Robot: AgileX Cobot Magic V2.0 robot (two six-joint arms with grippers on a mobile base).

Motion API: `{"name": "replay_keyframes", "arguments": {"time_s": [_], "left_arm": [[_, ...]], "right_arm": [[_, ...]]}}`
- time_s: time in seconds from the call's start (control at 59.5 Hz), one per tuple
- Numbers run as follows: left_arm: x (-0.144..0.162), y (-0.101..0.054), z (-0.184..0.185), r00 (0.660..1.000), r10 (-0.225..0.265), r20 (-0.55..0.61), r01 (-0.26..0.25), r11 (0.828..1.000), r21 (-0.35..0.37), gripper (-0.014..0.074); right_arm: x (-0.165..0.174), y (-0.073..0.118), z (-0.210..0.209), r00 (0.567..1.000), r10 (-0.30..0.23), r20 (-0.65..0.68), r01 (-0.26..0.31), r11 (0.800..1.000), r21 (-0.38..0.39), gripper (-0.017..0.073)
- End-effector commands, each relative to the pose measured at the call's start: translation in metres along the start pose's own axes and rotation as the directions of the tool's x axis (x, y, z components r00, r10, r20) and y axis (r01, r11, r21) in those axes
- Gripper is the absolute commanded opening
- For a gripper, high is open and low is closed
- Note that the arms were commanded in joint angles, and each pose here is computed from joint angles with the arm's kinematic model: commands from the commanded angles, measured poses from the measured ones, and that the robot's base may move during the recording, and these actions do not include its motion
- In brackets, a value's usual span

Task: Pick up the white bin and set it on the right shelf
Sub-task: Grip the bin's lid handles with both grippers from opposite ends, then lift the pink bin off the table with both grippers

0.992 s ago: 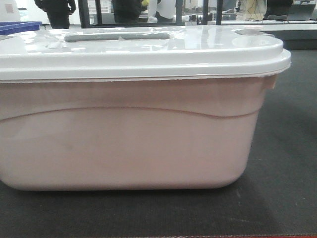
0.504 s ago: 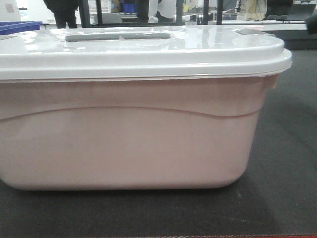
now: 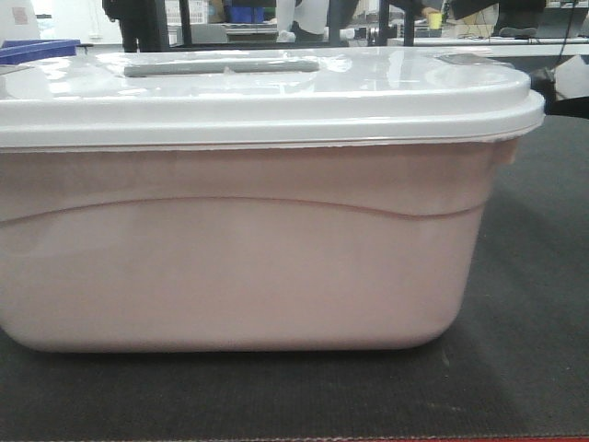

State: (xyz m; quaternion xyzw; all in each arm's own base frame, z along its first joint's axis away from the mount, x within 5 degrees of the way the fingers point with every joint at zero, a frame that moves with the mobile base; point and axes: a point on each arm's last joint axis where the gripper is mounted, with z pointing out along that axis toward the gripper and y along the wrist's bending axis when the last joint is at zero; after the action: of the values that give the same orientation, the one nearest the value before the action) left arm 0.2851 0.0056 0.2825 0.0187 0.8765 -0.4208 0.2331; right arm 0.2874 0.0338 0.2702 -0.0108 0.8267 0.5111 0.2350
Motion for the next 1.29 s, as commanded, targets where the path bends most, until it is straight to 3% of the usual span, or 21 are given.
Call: {"name": "replay_keyframes", "arguments": {"time_s": [0.0,0.168,0.471,0.588,0.773,0.958,1.194,1.278], "left_arm": [[-0.001,-0.026,-0.008,1.000,0.020,0.001,-0.020,0.986,0.164,0.0388],[0.001,-0.026,-0.005,1.000,0.013,-0.007,-0.012,0.985,0.170,0.0388],[0.005,-0.039,0.009,0.997,0.051,-0.059,-0.038,0.979,0.201,0.0388],[0.006,-0.042,0.012,0.996,0.054,-0.065,-0.039,0.976,0.213,0.0388],[0.007,-0.045,0.013,0.996,0.041,-0.073,-0.024,0.975,0.219,0.0367],[0.006,-0.045,0.013,0.997,0.039,-0.069,-0.022,0.974,0.223,0.0191],[0.002,-0.054,0.010,1.000,0.014,-0.010,-0.011,0.959,0.282,-0.0137],[-0.001,-0.059,0.008,1.000,0.002,0.019,-0.008,0.949,0.314,-0.0114]], "right_arm": [[0.004,0.029,-0.002,0.998,-0.052,-0.021,0.048,0.984,-0.174,0.0634],[0.010,0.032,0.011,0.997,-0.064,-0.044,0.056,0.984,-0.167,0.0634],[0.010,0.033,0.013,0.997,-0.066,-0.044,0.058,0.985,-0.164,0.0617],[0.010,0.033,0.013,0.997,-0.066,-0.044,0.058,0.985,-0.164,0.0520],[0.010,0.033,0.013,0.997,-0.066,-0.044,0.058,0.985,-0.164,0.0274],[0.011,0.035,0.013,0.997,-0.064,-0.050,0.054,0.981,-0.186,0.0055],[0.005,0.047,0.009,0.999,-0.034,0.007,0.035,0.958,-0.286,0.0057],[0.003,0.053,0.006,0.999,-0.025,0.043,0.037,0.949,-0.313,0.0057]]}}
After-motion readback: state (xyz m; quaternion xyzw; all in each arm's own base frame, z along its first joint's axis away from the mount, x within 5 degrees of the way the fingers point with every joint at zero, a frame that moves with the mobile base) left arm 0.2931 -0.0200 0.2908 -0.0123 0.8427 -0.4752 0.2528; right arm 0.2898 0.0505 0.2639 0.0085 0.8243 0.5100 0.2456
